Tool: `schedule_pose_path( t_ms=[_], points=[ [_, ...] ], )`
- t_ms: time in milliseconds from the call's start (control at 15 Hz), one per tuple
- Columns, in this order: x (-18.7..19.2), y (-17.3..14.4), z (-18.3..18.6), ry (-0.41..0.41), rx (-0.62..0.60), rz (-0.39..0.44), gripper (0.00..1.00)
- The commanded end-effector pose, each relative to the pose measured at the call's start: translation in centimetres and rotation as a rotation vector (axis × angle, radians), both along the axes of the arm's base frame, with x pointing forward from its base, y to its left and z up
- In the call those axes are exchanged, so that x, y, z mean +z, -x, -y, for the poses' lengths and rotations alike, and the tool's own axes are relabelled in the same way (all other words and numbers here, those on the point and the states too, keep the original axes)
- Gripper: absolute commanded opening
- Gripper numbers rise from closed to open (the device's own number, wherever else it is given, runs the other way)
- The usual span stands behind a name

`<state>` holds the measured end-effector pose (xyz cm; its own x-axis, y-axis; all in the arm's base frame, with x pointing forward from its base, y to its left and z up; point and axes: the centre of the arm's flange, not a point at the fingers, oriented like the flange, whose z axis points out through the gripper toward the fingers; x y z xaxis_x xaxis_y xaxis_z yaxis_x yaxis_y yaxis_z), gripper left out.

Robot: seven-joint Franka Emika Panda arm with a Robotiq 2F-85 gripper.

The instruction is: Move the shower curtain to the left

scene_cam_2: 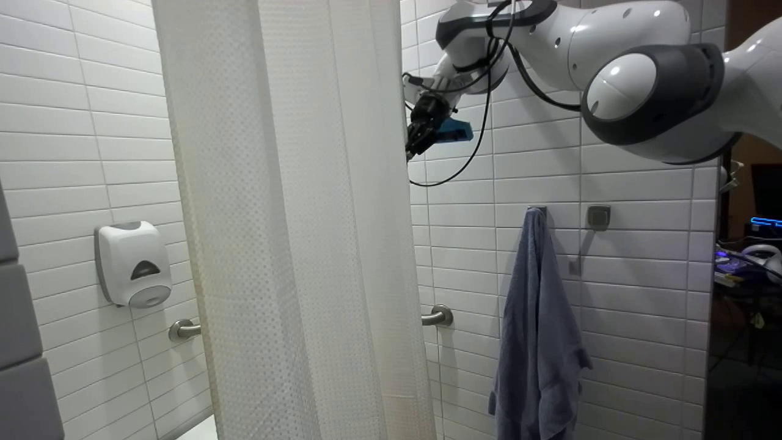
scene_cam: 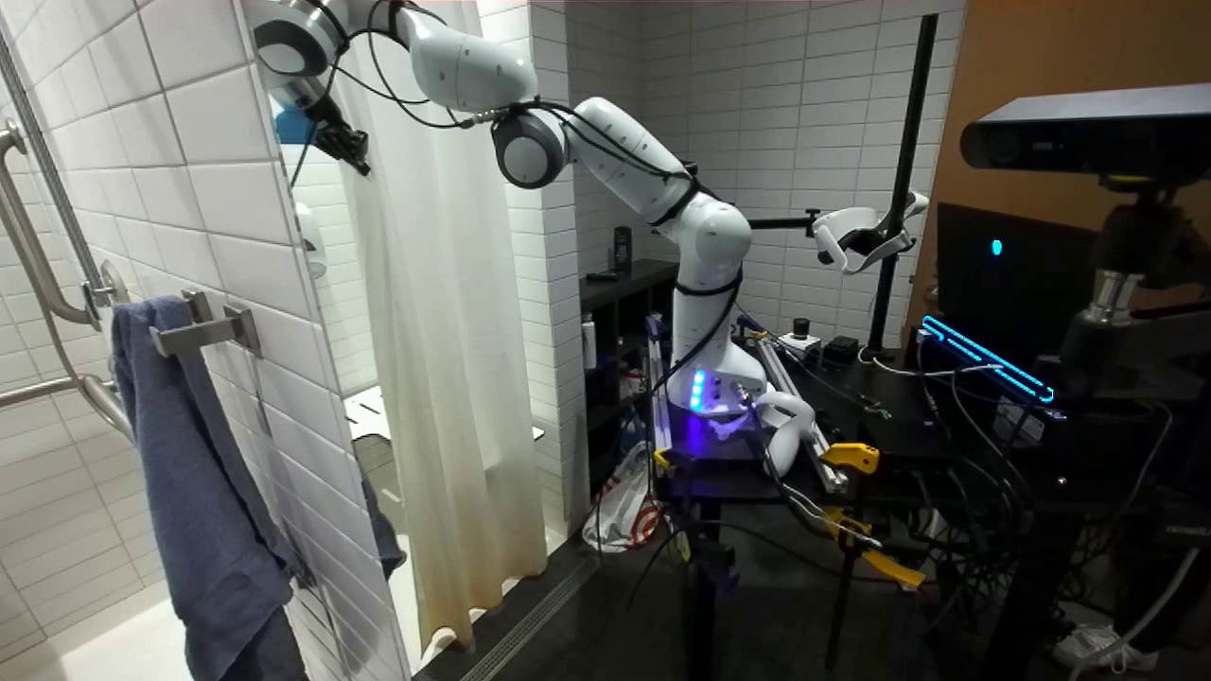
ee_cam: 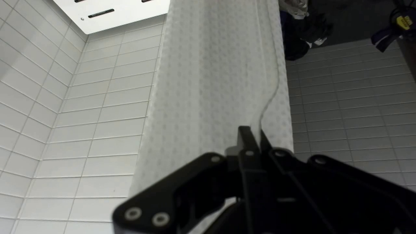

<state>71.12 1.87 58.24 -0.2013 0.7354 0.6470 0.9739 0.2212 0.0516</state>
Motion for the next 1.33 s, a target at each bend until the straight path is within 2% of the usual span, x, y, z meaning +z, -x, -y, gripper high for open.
schedule_pose_path(
  t_ms=[0, 733, 1267],
  points=[
    [0.0, 0.0, 0.0, 0.000, 0.000, 0.000, 0.02],
    [-0.1, -0.5, -2.7, 0.028, 0.052, 0.021, 0.00],
    [0.2, 0.0, -2.7, 0.015, 0.134, 0.037, 0.00]
  ],
)
